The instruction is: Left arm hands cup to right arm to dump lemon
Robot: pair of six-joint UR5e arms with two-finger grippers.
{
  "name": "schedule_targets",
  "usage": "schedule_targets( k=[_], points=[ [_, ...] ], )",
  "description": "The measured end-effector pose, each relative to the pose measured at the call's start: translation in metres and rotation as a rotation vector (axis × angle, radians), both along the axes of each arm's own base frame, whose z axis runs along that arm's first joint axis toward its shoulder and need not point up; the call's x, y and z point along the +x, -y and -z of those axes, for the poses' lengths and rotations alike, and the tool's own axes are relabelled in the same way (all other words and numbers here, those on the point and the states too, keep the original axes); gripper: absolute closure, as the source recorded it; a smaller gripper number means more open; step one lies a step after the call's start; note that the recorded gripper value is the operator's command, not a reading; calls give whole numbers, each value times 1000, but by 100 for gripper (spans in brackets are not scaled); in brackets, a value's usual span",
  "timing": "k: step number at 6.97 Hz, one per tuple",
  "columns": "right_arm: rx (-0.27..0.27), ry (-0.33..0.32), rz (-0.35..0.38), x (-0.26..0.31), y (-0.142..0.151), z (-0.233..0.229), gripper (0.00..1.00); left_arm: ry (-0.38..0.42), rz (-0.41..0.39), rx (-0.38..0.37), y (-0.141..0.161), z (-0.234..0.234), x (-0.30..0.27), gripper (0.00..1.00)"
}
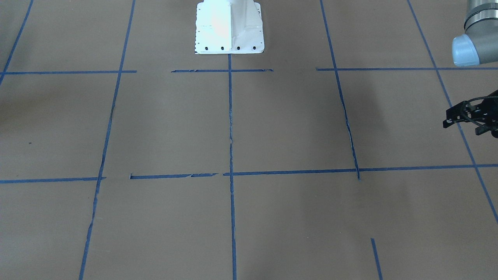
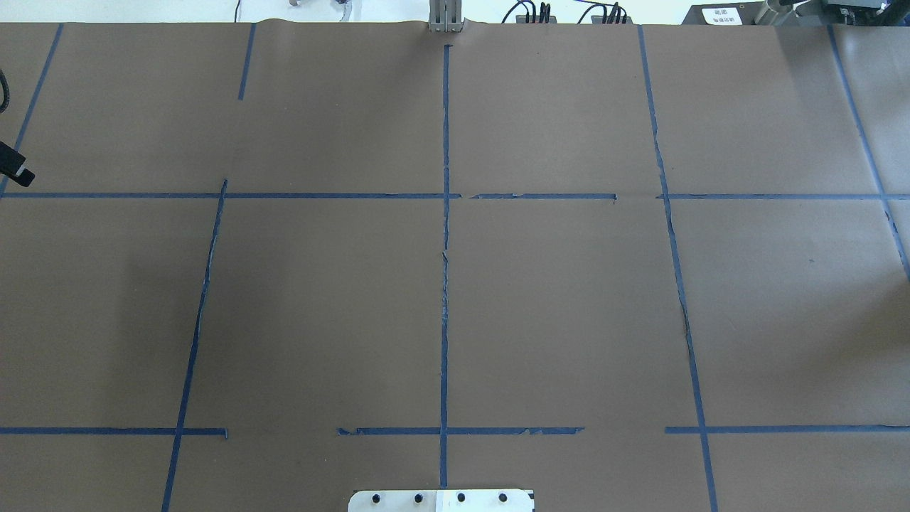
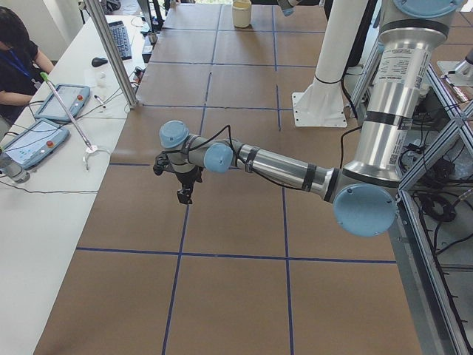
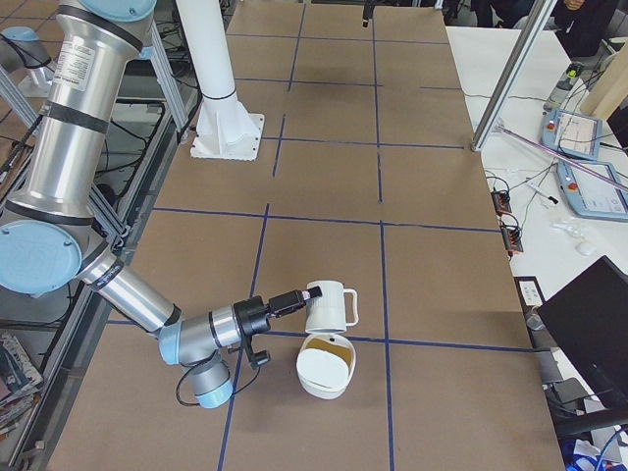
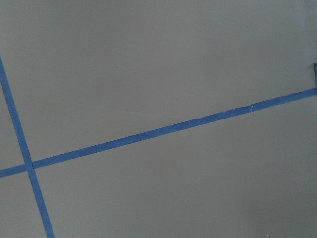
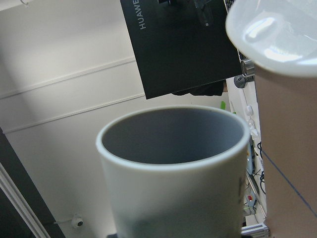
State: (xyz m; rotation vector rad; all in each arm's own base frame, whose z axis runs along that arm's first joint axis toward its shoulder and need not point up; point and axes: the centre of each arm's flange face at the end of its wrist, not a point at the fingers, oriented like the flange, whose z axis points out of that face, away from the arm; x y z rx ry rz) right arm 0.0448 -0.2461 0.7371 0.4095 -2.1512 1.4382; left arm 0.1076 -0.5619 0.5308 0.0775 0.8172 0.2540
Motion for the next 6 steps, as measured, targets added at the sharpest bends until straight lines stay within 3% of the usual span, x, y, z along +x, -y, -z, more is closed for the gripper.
schedule_targets(
  k=[4,6],
  points=[
    [109,-530,3,-18,3,-5,99,0,0,-1,0,-1,0,0],
    [197,-814,29,-27,2,-8,99,0,0,-1,0,0,0,0]
  ],
)
